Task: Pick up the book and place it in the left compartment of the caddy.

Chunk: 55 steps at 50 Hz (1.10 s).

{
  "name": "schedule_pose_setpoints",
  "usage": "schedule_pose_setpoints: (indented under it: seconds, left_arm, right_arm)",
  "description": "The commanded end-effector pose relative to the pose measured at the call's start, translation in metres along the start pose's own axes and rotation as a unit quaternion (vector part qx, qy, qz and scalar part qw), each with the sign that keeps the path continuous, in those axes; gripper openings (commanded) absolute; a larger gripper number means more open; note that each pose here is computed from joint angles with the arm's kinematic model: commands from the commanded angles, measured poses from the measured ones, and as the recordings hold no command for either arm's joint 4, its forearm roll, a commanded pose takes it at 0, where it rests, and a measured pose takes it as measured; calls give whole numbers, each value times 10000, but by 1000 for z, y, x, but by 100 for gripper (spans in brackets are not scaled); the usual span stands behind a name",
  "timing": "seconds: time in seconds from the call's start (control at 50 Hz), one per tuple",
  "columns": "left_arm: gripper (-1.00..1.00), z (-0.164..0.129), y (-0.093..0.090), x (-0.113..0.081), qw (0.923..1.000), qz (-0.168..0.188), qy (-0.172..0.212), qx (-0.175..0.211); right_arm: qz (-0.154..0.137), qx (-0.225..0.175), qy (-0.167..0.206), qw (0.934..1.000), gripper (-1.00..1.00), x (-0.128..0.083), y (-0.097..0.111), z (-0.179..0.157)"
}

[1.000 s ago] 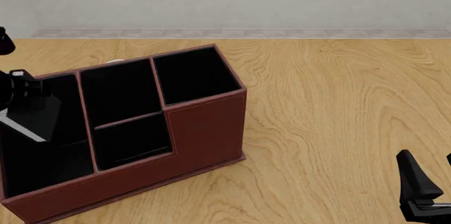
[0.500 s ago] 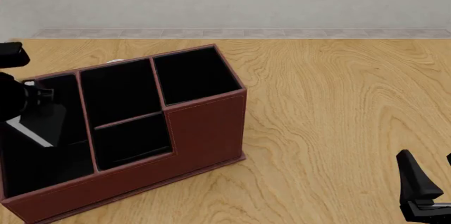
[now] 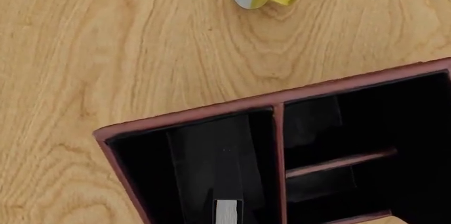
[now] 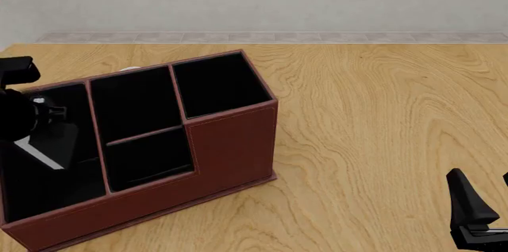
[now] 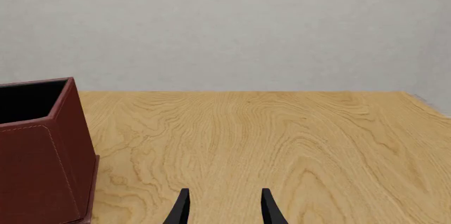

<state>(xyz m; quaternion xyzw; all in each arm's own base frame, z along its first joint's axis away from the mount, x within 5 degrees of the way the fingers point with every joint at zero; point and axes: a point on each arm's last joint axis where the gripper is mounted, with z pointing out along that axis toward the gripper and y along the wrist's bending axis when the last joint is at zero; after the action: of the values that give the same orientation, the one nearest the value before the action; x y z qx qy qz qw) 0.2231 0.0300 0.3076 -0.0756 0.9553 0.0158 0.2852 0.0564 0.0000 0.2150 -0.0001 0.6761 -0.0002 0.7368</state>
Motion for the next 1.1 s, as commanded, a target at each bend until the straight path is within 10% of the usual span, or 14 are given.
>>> schedule_pose_setpoints:
  seconds: [0.02, 1.1]
  left_arm:
    - [-100, 7, 0, -1, 10000, 42, -18, 4]
    - [-100, 49, 7, 9, 9997, 50, 207, -71]
  right_arm:
    - [0, 1, 0, 10000, 100, 0, 0, 0]
    - [1, 1, -1, 10000, 100, 0, 0, 0]
